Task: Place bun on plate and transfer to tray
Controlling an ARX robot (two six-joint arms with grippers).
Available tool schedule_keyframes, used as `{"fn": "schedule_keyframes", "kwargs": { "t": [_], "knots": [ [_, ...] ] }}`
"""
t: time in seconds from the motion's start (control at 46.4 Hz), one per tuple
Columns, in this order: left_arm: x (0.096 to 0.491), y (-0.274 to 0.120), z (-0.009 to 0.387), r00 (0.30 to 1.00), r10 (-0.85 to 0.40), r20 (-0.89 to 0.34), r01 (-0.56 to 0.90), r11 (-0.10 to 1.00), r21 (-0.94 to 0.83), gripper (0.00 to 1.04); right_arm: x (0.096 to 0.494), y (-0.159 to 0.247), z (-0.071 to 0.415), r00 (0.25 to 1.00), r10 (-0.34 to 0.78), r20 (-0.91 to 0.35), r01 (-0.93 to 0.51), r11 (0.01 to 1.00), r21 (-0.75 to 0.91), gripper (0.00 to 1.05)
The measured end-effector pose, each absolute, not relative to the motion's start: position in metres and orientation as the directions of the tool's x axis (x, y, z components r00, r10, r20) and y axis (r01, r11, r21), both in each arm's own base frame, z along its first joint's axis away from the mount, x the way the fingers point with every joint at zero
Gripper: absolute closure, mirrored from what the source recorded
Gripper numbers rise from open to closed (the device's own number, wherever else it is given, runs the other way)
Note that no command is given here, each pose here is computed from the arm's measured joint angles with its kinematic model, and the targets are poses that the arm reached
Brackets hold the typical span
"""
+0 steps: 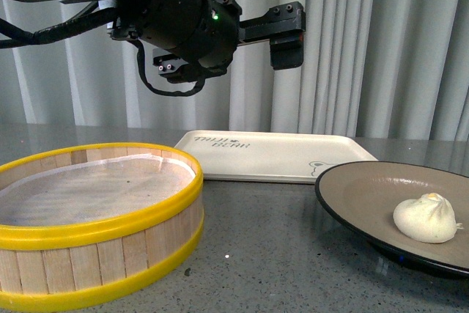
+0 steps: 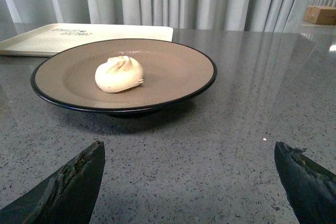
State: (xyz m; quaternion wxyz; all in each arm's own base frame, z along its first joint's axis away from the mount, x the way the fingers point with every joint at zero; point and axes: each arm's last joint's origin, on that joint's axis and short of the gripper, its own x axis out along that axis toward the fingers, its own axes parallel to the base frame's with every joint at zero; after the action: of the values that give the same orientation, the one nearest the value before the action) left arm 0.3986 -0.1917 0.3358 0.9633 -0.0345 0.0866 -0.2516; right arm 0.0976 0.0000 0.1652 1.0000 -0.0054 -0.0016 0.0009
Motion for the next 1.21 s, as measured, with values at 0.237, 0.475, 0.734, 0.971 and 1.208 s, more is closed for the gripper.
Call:
{"fn": "schedule_keyframes", "kwargs": {
  "t": [0.237,0.475,0.734,0.971,1.208],
  "knots": [
    [0.39,-0.196,0.334,0.932,-0.352,-0.083,0.349,0.936,-0.054,0.15,0.098,0.0,0.165,1.0,0.002,0.003,-0.002,1.0,-0.011,0.08],
    [0.314,-0.098,0.288,0.999,0.009,0.052,-0.007,0.999,-0.034,0.63,0.098,0.0,0.165,1.0,0.002,0.003,-0.002,1.0,-0.011,0.08],
    [0.249,-0.052,0.227,1.0,-0.015,-0.007,0.015,1.0,-0.004,1.01,0.098,0.0,0.165,1.0,0.001,0.003,-0.001,1.0,-0.011,0.08],
    [0.212,-0.029,0.205,1.0,-0.006,-0.012,0.006,1.0,-0.003,1.01,0.098,0.0,0.165,1.0,0.001,0.003,-0.001,1.0,-0.011,0.08],
    [0.188,-0.018,0.193,1.0,-0.002,-0.005,0.002,1.0,-0.005,1.01,0.098,0.0,0.165,1.0,0.001,0.003,-0.001,1.0,-0.011,0.08]
  ]
}}
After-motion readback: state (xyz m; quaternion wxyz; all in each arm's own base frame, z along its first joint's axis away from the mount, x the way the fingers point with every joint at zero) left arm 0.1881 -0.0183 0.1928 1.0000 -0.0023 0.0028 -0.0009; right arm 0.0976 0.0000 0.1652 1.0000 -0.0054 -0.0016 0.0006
